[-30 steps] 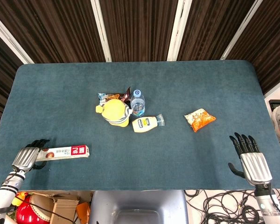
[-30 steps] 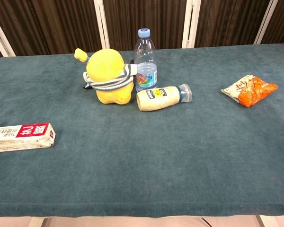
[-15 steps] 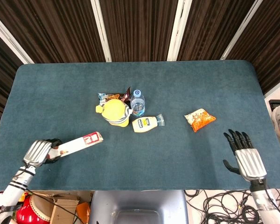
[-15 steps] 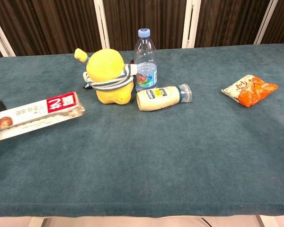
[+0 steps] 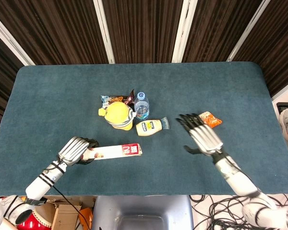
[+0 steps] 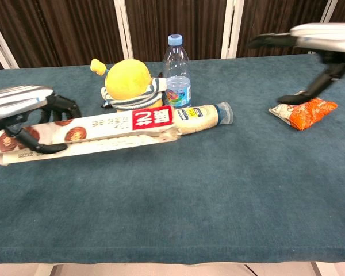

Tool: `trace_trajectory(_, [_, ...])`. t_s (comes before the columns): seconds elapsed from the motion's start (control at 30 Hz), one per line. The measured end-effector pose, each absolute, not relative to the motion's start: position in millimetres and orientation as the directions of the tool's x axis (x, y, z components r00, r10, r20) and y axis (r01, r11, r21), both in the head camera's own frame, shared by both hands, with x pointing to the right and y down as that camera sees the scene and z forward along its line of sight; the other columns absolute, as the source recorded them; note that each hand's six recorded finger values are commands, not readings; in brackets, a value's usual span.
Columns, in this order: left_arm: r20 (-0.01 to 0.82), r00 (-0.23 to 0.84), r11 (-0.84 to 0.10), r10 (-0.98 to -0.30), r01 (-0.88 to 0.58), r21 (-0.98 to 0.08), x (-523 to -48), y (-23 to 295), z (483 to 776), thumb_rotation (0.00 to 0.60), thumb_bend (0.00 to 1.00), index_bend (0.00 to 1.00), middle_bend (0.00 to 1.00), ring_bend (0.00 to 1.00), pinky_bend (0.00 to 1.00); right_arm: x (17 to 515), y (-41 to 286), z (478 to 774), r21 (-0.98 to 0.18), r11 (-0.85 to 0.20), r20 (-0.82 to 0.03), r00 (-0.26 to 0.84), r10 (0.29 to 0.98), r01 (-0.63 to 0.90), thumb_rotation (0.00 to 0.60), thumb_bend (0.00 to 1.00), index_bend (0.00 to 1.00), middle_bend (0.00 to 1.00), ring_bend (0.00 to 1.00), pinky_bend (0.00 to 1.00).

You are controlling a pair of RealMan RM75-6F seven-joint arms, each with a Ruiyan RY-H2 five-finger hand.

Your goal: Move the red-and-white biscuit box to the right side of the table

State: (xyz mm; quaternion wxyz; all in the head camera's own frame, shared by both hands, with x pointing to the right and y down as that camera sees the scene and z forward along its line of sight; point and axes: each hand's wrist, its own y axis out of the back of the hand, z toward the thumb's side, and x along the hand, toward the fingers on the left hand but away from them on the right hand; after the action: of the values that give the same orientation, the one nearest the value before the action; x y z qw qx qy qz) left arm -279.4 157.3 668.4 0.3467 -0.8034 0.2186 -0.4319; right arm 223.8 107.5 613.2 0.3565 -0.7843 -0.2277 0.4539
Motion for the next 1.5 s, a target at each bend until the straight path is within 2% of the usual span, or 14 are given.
trace_trajectory(0.27, [0.514,0.546,-0.647,-0.662,-0.07,-0.759,-257,149,664,0.6,0.33,0.59,0.6,0.56,0.68,137,109,622,-0.598,-0.801,-0.61,0.636,0.473,0.022,0.6,0.21,0.0,0.05,0.0,0.0])
trace_trajectory(0.37, [0.512,0.55,-0.645,-0.66,-0.066,-0.761,-254,149,664,0.6,0.33,0.59,0.6,0.56,0.68,115,111,624,-0.575,-0.818,-0.598,0.665,0.447,0.033,0.6,0.21,0.0,0.08,0.01,0.01])
trace_trajectory(0.47, [0.506,0.554,-0.644,-0.661,-0.074,-0.761,-252,150,661,0.6,0.33,0.59,0.6,0.56,0.68,103,112,628,-0.569,-0.821,-0.591,0.673,0.444,0.043,0.6,0.21,0.02,0.14,0.06,0.05])
trace_trajectory(0.63, [0.501,0.559,-0.644,-0.661,-0.078,-0.761,-250,152,659,0.6,0.33,0.59,0.6,0.56,0.68,90,114,639,-0.551,-0.833,-0.6,0.666,0.443,0.057,0.6,0.21,0.15,0.27,0.2,0.18])
trace_trajectory(0.73, [0.501,0.557,-0.642,-0.663,-0.077,-0.763,-252,152,658,0.6,0.33,0.59,0.6,0.56,0.68,83,114,644,-0.542,-0.838,-0.603,0.662,0.445,0.069,0.6,0.21,0.25,0.34,0.3,0.32])
trace_trajectory(0.83, [0.505,0.555,-0.645,-0.661,-0.078,-0.76,-253,153,658,0.6,0.33,0.59,0.6,0.56,0.68,81,112,644,-0.555,-0.828,-0.592,0.66,0.462,0.082,0.6,0.22,0.41,0.46,0.43,0.46])
trace_trajectory(0.93, [0.507,0.556,-0.647,-0.659,-0.075,-0.759,-253,154,657,0.6,0.33,0.56,0.58,0.55,0.68,79,111,644,-0.567,-0.818,-0.58,0.657,0.481,0.098,0.6,0.28,0.59,0.59,0.6,0.61])
trace_trajectory(1.03, [0.501,0.56,-0.646,-0.66,-0.083,-0.759,-253,155,656,0.6,0.33,0.45,0.51,0.53,0.68,80,112,644,-0.579,-0.81,-0.578,0.654,0.487,0.092,0.6,0.31,0.69,0.67,0.68,0.65])
trace_trajectory(1.17, [0.484,0.563,-0.64,-0.67,-0.108,-0.761,-254,154,653,0.6,0.33,0.39,0.49,0.52,0.67,82,113,646,-0.587,-0.805,-0.586,0.644,0.492,0.081,0.6,0.33,0.76,0.72,0.73,0.68])
trace_trajectory(1.23, [0.486,0.563,-0.643,-0.669,-0.11,-0.757,-255,155,653,0.6,0.32,0.33,0.45,0.48,0.63,82,112,647,-0.59,-0.803,-0.587,0.64,0.496,0.081,0.6,0.33,0.79,0.73,0.75,0.69])
trace_trajectory(1.27, [0.491,0.562,-0.65,-0.665,-0.112,-0.752,-256,155,654,0.6,0.3,0.26,0.39,0.42,0.57,83,112,647,-0.593,-0.801,-0.588,0.638,0.498,0.079,0.6,0.33,0.8,0.74,0.76,0.69])
trace_trajectory(1.37, [0.502,0.562,-0.669,-0.658,-0.13,-0.732,-257,156,654,0.6,0.23,0.05,0.17,0.17,0.37,87,112,646,-0.603,-0.794,-0.585,0.635,0.505,0.077,0.6,0.33,0.8,0.75,0.76,0.69])
trace_trajectory(1.4, [0.505,0.561,-0.675,-0.656,-0.137,-0.725,-258,156,653,0.6,0.21,0.02,0.11,0.11,0.32,88,112,646,-0.605,-0.792,-0.584,0.633,0.507,0.076,0.6,0.33,0.81,0.75,0.76,0.69])
trace_trajectory(1.5, [0.497,0.563,-0.675,-0.66,-0.155,-0.721,-261,154,648,0.6,0.2,0.0,0.04,0.03,0.24,97,111,644,-0.617,-0.783,-0.579,0.628,0.52,0.079,0.6,0.33,0.81,0.75,0.76,0.69])
